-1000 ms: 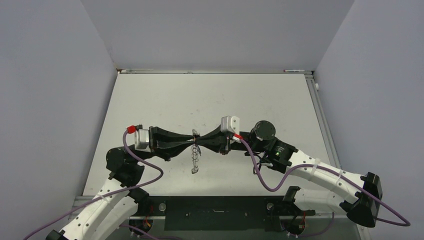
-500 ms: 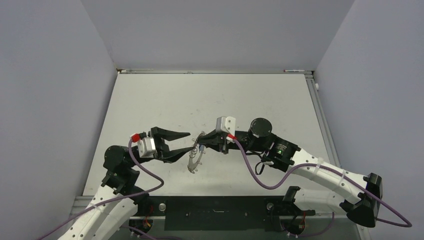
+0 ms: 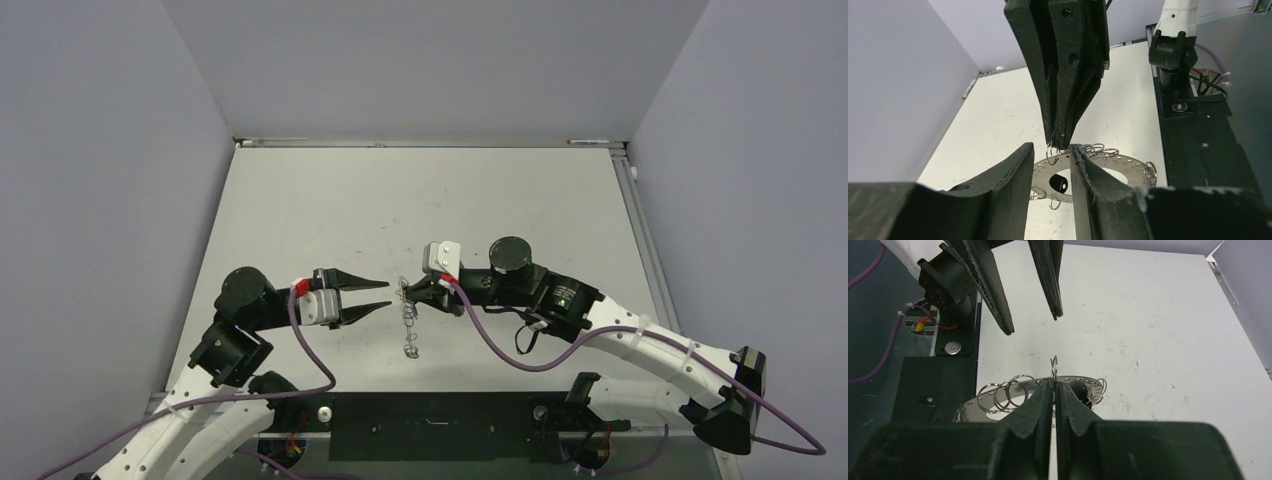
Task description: Put the keys on the keyring
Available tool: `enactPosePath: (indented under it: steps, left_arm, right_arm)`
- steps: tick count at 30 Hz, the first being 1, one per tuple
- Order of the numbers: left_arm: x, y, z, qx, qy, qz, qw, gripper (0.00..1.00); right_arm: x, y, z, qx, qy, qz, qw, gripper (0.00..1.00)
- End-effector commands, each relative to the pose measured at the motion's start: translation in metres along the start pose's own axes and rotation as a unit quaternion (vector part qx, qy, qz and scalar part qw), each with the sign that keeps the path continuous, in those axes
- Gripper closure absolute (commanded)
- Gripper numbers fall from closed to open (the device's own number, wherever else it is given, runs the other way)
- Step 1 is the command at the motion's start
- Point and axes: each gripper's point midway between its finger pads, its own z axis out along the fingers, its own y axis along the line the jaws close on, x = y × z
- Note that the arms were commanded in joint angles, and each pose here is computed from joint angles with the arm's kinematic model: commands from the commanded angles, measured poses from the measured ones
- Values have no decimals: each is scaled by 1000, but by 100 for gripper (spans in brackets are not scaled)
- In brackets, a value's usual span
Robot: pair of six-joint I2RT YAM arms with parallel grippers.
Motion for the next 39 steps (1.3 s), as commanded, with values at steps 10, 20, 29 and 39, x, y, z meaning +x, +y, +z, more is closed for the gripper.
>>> enactPosePath:
  steps: [10,20,29,39]
  left_arm:
    - [14,-14,16,53,73,23,996,70]
    - [18,-9,17,41,87,28,995,77]
    - [24,-12,18,46,94,27,994,85]
    - [20,-22,21,72,76,25,994,97]
  right_arm:
    - [-34,7,-3,-14,-24,-37,999,95]
    - [-31,11,0,-23,-16,-41,999,95]
    - [-34,14,0,-30,-20,-43,998,95]
    - [-33,17,2,-38,-20,-44,998,95]
